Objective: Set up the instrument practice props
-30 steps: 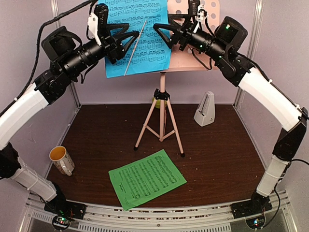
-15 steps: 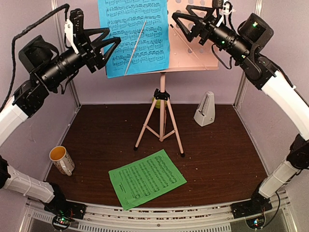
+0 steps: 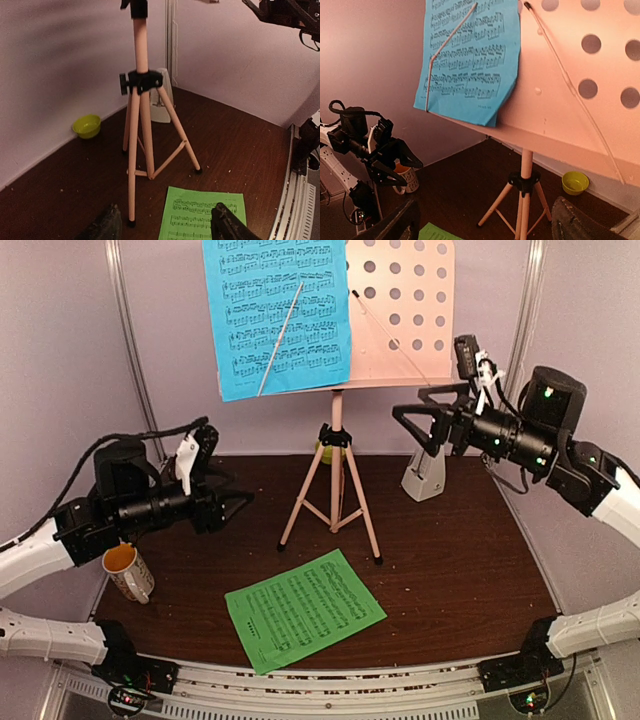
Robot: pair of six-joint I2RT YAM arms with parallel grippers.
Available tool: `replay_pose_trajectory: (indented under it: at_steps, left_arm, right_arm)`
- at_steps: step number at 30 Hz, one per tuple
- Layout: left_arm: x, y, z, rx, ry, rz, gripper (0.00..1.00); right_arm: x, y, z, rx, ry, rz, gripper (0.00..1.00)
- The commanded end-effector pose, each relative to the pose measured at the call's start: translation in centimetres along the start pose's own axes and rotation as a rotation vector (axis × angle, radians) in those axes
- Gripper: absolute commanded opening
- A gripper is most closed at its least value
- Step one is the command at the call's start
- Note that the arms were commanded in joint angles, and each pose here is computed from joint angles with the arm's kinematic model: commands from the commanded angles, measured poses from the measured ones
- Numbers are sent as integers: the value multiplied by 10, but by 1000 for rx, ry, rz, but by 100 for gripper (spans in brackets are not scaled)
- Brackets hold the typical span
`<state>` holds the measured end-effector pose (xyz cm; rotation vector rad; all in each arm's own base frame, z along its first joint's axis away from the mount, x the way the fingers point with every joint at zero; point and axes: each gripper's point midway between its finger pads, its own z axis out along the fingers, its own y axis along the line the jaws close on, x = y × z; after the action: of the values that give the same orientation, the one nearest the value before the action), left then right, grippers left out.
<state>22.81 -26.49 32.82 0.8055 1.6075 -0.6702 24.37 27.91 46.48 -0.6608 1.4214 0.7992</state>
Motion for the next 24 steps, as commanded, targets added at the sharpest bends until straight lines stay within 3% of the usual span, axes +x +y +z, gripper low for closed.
replay_pose_trajectory:
  at_steps: [1, 8, 14, 20, 24]
  left_arm:
    - [49, -4, -1, 19, 50, -214, 64]
    - [146, 0, -3, -68, 213, -589, 64]
    - [219, -1, -32, -200, 308, -941, 61]
    - [258, 0, -62, -327, 363, -1108, 62]
    - [265, 6, -62, -373, 353, -1126, 67]
  right_arm:
    - [77, -18, -28, 122, 194, 103, 90]
    - [180, -14, -48, 119, 346, 258, 84]
    - [252, 5, -39, 105, 476, 262, 79]
    - [296, 23, -25, 86, 558, 260, 75]
    - [318, 30, -15, 82, 597, 262, 72]
